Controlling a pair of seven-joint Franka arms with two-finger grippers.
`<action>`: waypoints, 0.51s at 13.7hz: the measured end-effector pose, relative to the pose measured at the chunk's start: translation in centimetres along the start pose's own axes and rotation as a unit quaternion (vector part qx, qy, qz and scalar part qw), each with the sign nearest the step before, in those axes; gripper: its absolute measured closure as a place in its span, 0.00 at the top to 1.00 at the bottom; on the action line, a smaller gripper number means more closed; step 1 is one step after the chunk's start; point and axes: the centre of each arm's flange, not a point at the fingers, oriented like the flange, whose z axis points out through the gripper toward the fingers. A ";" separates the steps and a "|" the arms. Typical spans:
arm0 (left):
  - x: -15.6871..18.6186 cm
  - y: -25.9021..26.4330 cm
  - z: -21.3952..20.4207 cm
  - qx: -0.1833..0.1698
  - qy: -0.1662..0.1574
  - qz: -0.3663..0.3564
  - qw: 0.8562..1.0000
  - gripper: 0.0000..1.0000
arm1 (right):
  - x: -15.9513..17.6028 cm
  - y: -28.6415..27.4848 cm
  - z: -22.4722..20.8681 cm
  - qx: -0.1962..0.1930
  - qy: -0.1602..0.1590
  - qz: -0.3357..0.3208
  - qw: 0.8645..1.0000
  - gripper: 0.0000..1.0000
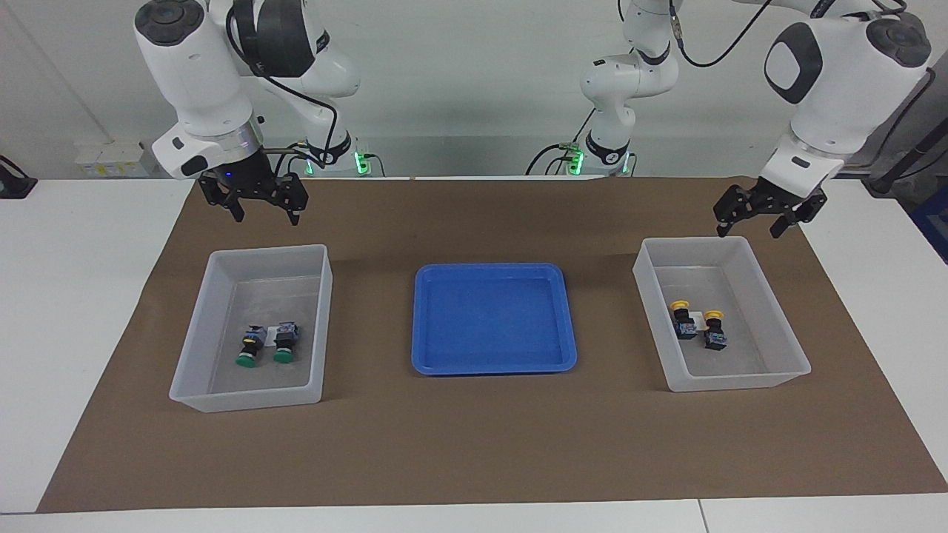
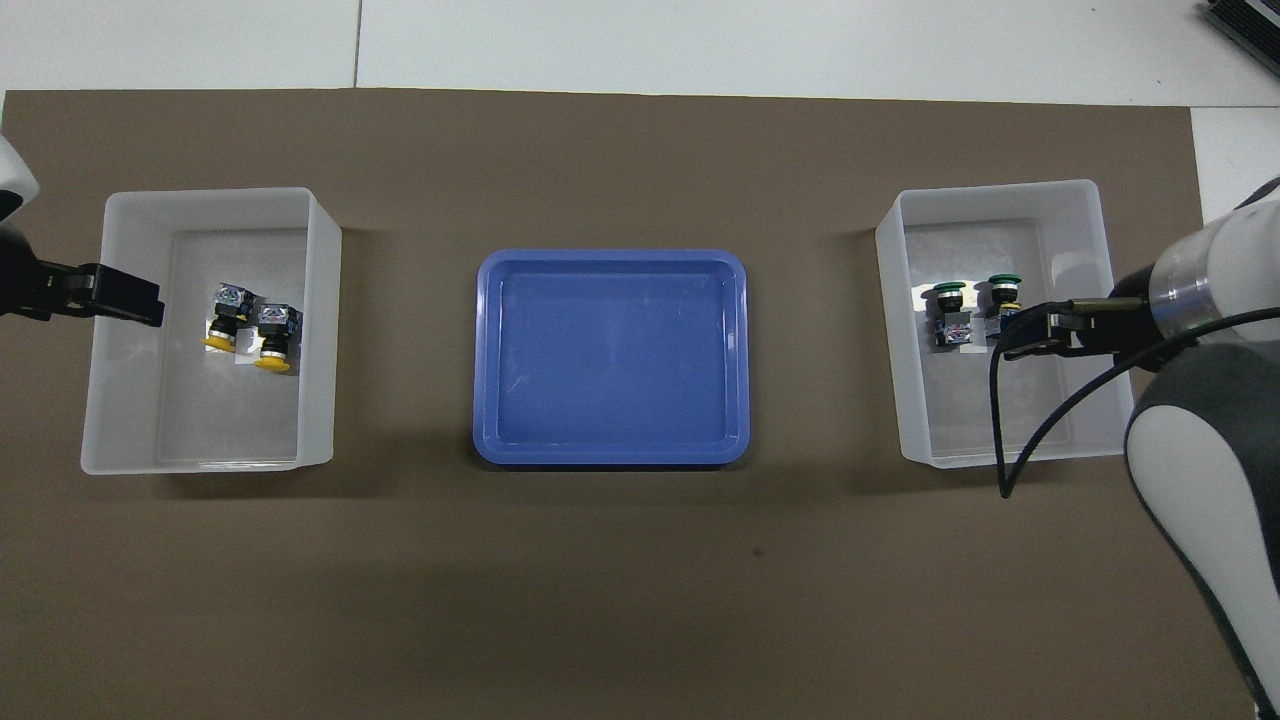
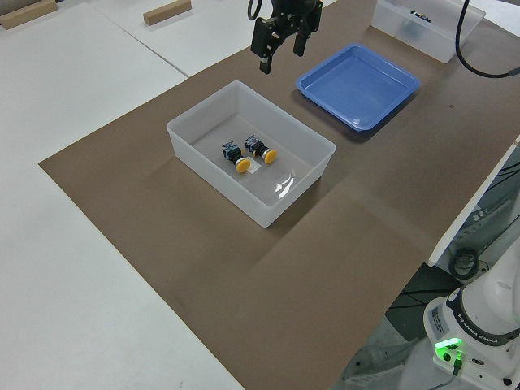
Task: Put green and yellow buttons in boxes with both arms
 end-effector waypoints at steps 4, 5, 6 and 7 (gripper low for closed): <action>-2.3 1.5 -1.9 0.003 -0.017 0.001 1.000 1.00 | 0.0 0.0 -0.1 0.000 0.001 0.000 1.000 1.00; -2.5 1.4 -1.5 0.003 -0.021 -0.001 1.000 1.00 | 0.0 0.0 -0.1 0.000 0.001 0.000 1.000 1.00; -2.6 1.2 -1.0 0.003 -0.025 -0.003 1.000 1.00 | 0.0 0.0 -0.1 0.000 0.001 0.000 1.000 1.00; -2.6 1.0 -0.7 0.003 -0.026 -0.004 1.000 1.00 | -0.1 0.0 -0.1 0.000 0.001 0.000 1.000 1.00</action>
